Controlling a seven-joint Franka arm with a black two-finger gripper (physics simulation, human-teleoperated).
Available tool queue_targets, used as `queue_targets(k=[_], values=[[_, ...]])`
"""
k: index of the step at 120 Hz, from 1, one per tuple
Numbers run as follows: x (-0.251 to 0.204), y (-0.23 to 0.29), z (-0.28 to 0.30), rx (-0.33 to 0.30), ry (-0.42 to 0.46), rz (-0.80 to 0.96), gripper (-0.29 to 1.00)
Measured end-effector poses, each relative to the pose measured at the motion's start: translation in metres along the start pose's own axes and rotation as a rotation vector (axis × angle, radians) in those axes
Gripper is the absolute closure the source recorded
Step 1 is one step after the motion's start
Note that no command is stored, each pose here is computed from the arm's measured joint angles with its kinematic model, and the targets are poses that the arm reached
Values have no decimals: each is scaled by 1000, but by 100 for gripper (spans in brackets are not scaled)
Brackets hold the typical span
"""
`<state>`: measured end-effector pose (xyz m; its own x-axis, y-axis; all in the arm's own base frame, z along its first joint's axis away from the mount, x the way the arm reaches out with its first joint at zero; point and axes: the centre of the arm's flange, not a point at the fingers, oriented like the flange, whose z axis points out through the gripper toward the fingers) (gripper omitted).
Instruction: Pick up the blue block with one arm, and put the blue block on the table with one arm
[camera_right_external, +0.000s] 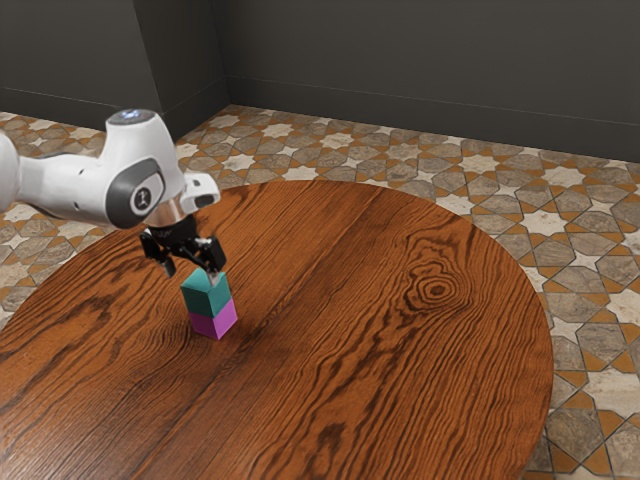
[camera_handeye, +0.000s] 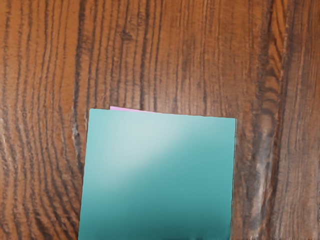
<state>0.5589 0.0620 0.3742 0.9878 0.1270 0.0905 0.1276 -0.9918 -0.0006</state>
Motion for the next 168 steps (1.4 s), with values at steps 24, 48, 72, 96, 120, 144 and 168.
queue_targets(k=[24,48,72,96,120,144,168], values=[[1,5,12,-4,1,59,0],[5,0,30,-2,-3,85,0],[8,-3,46,1,-11,106,0],[17,-5,54,4,-5,124,0],[18,-7,58,4,-5,133,0],[18,-7,53,11,5,131,23],[43,-7,25,45,76,152,30]])
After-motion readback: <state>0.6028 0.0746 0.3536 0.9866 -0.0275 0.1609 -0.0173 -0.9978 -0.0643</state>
